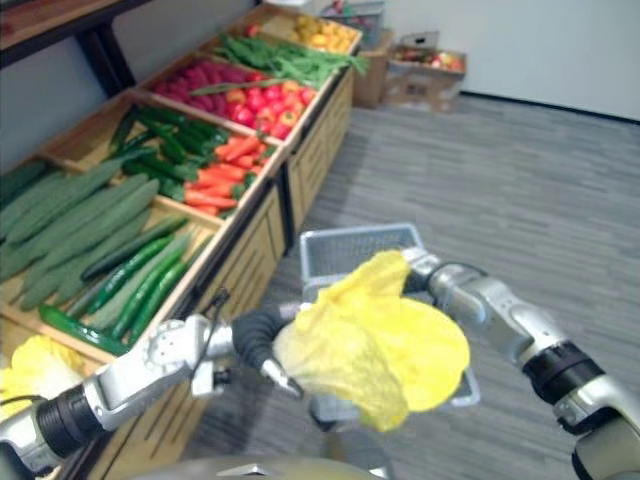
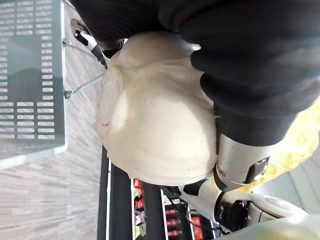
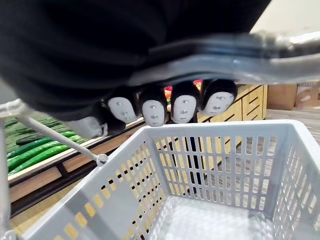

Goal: Pick vegetable in the basket

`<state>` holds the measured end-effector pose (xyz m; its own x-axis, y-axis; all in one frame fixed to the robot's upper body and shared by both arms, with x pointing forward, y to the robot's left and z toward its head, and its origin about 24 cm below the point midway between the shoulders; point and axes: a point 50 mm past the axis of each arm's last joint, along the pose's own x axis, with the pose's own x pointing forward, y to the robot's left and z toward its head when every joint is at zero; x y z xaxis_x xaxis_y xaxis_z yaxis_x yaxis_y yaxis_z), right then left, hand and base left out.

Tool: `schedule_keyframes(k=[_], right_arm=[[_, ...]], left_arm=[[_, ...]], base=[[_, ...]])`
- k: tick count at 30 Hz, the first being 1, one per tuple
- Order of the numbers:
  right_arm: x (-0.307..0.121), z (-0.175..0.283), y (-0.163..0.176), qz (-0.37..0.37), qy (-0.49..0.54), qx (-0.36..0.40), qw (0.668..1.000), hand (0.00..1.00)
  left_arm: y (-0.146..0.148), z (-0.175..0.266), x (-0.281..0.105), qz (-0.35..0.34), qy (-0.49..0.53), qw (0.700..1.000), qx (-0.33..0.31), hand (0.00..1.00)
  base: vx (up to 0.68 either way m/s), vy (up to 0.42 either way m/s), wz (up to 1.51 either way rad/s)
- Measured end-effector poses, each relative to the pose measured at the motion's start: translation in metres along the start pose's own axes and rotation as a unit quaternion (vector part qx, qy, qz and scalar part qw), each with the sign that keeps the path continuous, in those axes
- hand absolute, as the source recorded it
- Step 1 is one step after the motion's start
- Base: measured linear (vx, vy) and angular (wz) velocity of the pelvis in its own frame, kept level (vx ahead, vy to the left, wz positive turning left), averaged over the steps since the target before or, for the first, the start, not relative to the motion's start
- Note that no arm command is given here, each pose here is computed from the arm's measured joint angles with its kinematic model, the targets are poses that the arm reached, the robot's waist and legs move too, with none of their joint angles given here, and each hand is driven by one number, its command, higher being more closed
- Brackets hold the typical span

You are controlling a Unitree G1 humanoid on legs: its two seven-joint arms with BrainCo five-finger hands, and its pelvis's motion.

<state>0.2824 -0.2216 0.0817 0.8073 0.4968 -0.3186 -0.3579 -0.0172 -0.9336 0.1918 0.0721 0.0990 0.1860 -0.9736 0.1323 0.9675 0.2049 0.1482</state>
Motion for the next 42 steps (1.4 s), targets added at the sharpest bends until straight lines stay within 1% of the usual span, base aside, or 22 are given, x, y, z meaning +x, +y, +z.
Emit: schedule_keyframes(k=[9,13,15,20,25,29,31,36,40,42], right_arm=[[-0.006,-0.024,0.003,0.020,0.056,0.013,0.998,1.00],[-0.013,-0.037,-0.014,-0.020,0.091,0.021,0.995,1.00],[-0.016,-0.044,-0.018,-0.031,0.106,0.026,0.994,1.00],[-0.026,-0.056,-0.012,-0.038,0.141,0.049,0.988,1.00],[-0.030,-0.067,-0.009,-0.082,0.182,0.103,0.974,1.00],[-0.031,-0.071,-0.009,-0.100,0.198,0.123,0.967,1.00],[-0.031,-0.072,-0.010,-0.103,0.202,0.126,0.966,1.00],[-0.029,-0.071,-0.012,-0.107,0.199,0.128,0.966,1.00],[-0.018,-0.066,-0.034,-0.137,0.181,0.122,0.966,1.00],[-0.010,-0.061,-0.047,-0.147,0.164,0.111,0.969,1.00]], left_arm=[[-0.016,0.012,0.013,-0.059,-0.025,0.998,0.005,1.00],[-0.019,0.021,0.015,-0.065,-0.041,0.997,0.013,1.00],[-0.019,0.025,0.017,-0.064,-0.049,0.997,0.019,1.00],[-0.019,0.035,0.018,-0.058,-0.070,0.995,0.035,1.00],[-0.014,0.043,0.019,-0.044,-0.092,0.994,0.050,1.00],[-0.015,0.043,0.019,-0.044,-0.093,0.993,0.050,1.00],[-0.016,0.042,0.019,-0.049,-0.087,0.993,0.067,1.00],[-0.020,0.032,0.019,-0.058,-0.064,0.994,0.070,1.00],[-0.022,0.005,0.017,-0.068,-0.002,0.995,0.077,1.00],[-0.017,-0.007,0.015,-0.061,0.027,0.994,0.088,1.00]], base=[[-0.03,-0.022,0.12],[-0.04,-0.006,0.10],[-0.03,-0.003,0.20],[-0.02,0.002,0.20],[-0.03,0.015,0.08],[-0.01,0.019,0.02],[0.00,0.000,0.00],[0.00,0.005,-0.01],[-0.01,0.037,-0.17],[-0.01,0.034,-0.11]])
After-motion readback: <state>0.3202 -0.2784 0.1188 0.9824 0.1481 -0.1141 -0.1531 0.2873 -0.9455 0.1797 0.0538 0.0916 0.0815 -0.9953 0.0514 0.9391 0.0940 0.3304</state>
